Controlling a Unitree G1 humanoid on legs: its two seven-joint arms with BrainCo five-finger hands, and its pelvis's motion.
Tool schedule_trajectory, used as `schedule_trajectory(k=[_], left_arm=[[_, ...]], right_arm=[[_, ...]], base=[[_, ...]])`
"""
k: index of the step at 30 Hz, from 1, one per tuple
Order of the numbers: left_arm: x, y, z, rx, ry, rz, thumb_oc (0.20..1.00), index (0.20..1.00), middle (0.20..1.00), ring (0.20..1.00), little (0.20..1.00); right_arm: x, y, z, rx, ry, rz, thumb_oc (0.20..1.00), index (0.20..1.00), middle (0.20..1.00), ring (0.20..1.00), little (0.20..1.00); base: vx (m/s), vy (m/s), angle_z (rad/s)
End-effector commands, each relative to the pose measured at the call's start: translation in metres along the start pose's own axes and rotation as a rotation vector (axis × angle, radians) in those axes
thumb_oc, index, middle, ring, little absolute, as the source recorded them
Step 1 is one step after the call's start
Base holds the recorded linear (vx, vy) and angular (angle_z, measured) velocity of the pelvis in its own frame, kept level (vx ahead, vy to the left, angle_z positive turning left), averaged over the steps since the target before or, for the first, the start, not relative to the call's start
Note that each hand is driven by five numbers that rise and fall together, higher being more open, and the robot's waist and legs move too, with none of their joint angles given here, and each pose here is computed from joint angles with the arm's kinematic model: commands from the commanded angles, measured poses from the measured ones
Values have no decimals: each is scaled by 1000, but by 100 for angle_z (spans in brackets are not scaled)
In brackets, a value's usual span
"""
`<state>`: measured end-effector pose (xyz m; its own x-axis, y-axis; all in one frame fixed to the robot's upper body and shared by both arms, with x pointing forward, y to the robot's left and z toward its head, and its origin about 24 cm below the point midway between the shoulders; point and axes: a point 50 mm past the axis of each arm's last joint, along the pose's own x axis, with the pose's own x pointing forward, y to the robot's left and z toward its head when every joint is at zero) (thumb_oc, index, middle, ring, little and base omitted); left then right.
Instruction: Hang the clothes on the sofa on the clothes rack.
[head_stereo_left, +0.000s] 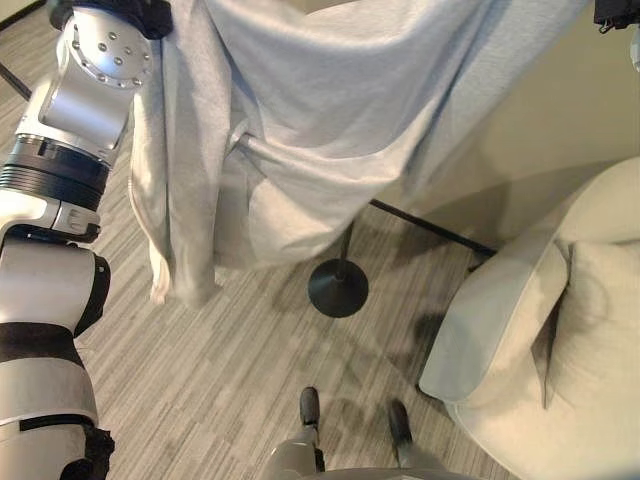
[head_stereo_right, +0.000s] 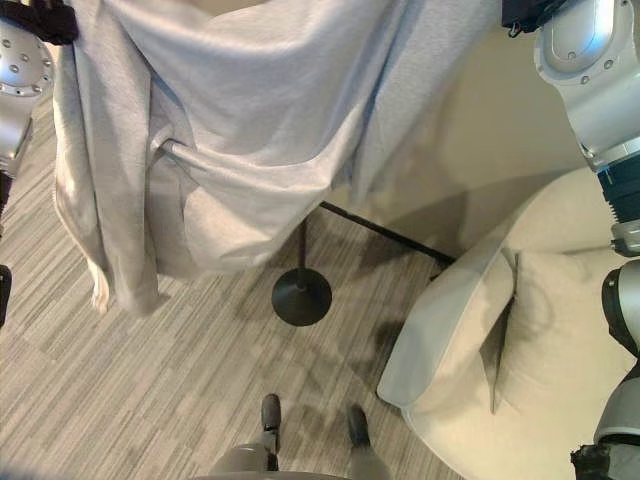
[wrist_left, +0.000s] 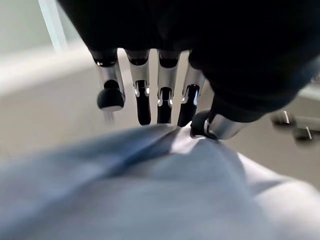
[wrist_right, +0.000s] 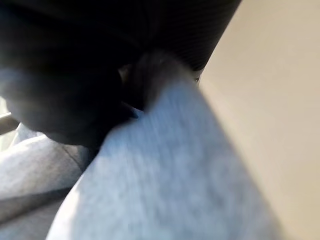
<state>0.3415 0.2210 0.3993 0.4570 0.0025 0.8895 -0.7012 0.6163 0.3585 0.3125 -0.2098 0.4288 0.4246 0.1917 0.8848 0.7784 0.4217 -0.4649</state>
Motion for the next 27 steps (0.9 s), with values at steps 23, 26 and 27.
schedule_trajectory(k=[23, 26, 27], left_arm=[[22, 62, 2, 30, -28, 227, 200, 200, 200, 200, 200], [26, 66, 2, 36, -19, 229, 200, 200, 200, 200, 200], [29, 68, 0, 55, -7, 222, 200, 200, 200, 200, 200]], right_arm=[[12, -51, -6, -33, 3, -189, 200, 200, 200, 200, 200], [18, -59, -6, -63, 6, -219, 200, 200, 200, 200, 200], [23, -63, -12, -102, 42, -223, 200, 200, 200, 200, 200]], base=[[50, -30, -3], [23, -7, 2], [0, 0, 0]])
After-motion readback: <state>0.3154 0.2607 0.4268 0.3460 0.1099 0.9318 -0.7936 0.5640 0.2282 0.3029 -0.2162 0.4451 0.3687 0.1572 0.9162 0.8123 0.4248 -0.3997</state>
